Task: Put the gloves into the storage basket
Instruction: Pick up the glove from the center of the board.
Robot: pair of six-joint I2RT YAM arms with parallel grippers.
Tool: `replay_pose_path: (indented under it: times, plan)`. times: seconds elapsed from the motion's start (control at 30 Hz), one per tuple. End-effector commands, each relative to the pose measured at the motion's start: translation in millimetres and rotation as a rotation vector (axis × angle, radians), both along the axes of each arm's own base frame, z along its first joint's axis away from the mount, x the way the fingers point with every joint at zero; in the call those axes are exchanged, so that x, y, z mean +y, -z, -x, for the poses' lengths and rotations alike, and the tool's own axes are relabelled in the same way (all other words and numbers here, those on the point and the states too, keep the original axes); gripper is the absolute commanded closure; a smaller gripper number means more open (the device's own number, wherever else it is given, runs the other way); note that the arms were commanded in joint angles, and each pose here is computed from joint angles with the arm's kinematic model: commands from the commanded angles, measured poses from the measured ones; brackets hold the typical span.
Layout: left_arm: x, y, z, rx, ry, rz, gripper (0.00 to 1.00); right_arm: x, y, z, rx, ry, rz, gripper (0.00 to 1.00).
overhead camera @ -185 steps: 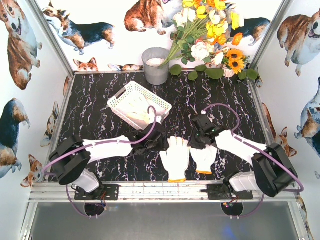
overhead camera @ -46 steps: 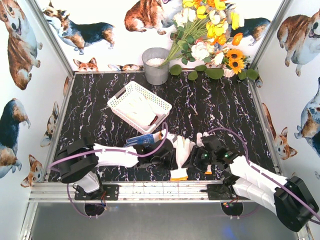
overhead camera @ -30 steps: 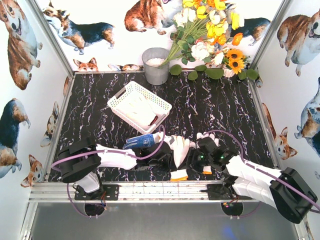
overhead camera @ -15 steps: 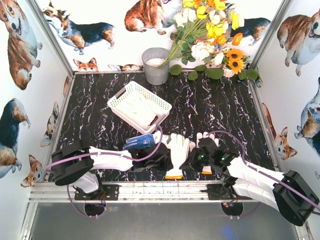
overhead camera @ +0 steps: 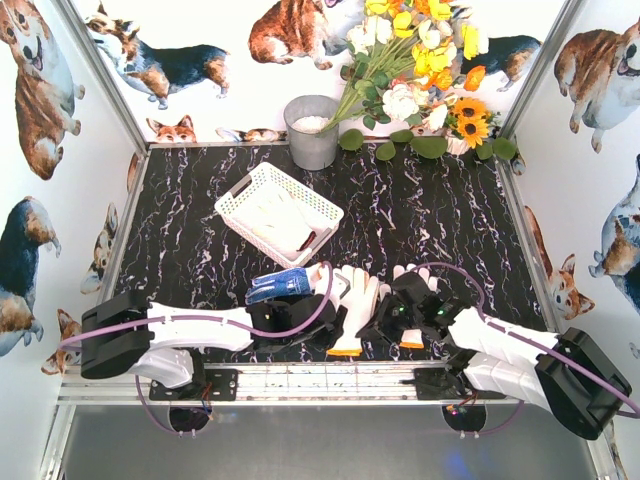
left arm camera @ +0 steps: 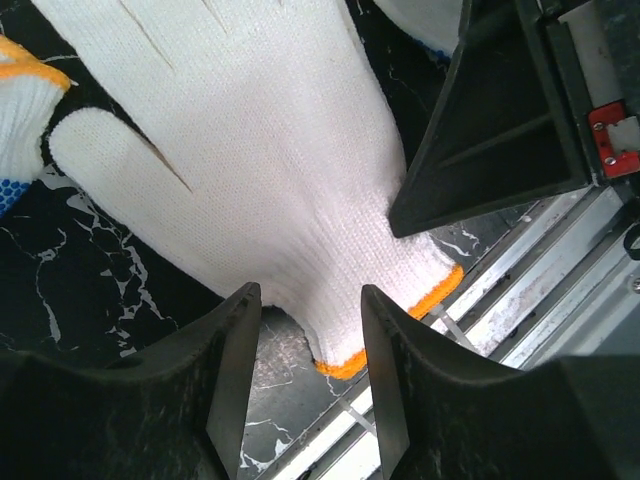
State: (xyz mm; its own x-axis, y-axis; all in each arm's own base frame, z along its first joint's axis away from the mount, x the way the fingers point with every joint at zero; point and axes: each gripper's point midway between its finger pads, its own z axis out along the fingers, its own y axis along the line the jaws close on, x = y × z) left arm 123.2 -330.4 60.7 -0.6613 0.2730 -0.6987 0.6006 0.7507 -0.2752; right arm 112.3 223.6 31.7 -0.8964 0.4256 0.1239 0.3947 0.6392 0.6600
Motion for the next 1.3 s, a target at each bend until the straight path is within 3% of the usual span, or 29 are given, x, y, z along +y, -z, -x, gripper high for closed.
replay_pose_path:
  times: [0.0,0.17,0.33,0.7,1.07,1.27]
  plan:
    - [3.1,6.7,-5.5,-0.047,0.012,-0.061,0.62,11.5,-17.0,-11.4,-0.058,-0.015,-0.046,0.88]
    - [0.6,23.0,-4.3,0.010,-0.051,-0.055,0.71,6.7,-11.6,-9.4,-0.072,-0.019,-0.029,0.75]
    - [-3.5,29.4,5.0,0.088,-0.086,0.007,0.69,4.2,-8.6,-6.9,-0.087,-0.043,-0.015,0.65]
    - [17.3,57.7,17.9,0.181,-0.146,-0.032,0.77,8.9,1.3,1.0,-0.068,-0.071,-0.034,0.57]
    - [21.0,66.5,19.6,0.197,-0.161,-0.058,0.79,19.3,12.1,5.5,-0.015,-0.063,-0.050,0.60]
    - [23.9,65.6,15.0,0.175,-0.181,-0.062,0.79,27.9,1.2,-2.4,-0.011,-0.039,-0.082,0.80]
